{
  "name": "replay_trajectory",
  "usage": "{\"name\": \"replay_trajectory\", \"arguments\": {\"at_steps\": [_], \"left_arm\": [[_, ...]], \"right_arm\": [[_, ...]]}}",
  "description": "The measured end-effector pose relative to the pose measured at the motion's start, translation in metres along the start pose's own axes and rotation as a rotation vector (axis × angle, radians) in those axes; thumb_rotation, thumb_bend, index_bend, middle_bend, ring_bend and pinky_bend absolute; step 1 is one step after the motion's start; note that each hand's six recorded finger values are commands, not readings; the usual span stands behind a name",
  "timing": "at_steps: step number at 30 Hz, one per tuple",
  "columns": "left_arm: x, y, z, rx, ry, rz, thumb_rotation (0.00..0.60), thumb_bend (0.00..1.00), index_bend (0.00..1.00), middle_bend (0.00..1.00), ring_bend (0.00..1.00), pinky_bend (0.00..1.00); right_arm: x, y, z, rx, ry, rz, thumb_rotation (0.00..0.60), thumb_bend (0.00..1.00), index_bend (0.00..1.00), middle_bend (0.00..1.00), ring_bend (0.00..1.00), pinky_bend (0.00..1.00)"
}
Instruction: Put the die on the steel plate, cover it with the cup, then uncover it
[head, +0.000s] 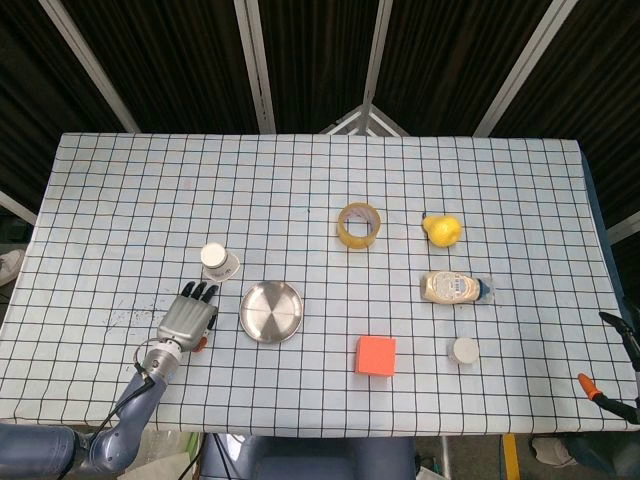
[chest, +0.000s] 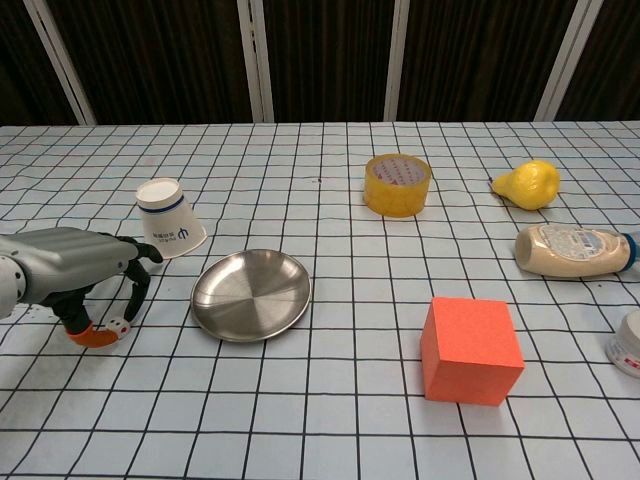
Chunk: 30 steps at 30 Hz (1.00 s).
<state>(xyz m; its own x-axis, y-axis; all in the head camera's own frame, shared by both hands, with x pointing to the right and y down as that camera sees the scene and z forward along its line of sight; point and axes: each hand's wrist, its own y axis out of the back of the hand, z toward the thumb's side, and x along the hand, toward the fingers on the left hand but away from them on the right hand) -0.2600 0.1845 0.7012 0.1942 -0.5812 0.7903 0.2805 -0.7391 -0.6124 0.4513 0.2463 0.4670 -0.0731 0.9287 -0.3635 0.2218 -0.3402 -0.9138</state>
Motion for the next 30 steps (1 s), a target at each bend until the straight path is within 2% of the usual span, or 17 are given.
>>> {"name": "replay_trajectory", "arguments": {"at_steps": [13,21,30], "left_arm": [[-0.001,0.001,-0.003,-0.016,0.011,-0.004,0.6,0.49,0.55,0.06,0.0,0.0],[-0.007,0.008,0.008,-0.116,-0.038,-0.016,0.6,0.5,0.55,0.06,0.0,0.0],[-0.022,0.017,0.039,-0.325,-0.145,-0.091,0.6,0.5,0.55,0.06,0.0,0.0]], "right_arm": [[0.0,-0.002,0.001,0.0,0.002,0.005,0.6,0.23,0.2,0.05,0.09,0.0],[0.0,-0.003,0.003,-0.001,0.005,0.005,0.6,0.23,0.2,0.05,0.09,0.0],[0.0,0.002,0.001,-0.002,-0.001,-0.009,0.6,0.23,0.2,0.05,0.09,0.0]]}}
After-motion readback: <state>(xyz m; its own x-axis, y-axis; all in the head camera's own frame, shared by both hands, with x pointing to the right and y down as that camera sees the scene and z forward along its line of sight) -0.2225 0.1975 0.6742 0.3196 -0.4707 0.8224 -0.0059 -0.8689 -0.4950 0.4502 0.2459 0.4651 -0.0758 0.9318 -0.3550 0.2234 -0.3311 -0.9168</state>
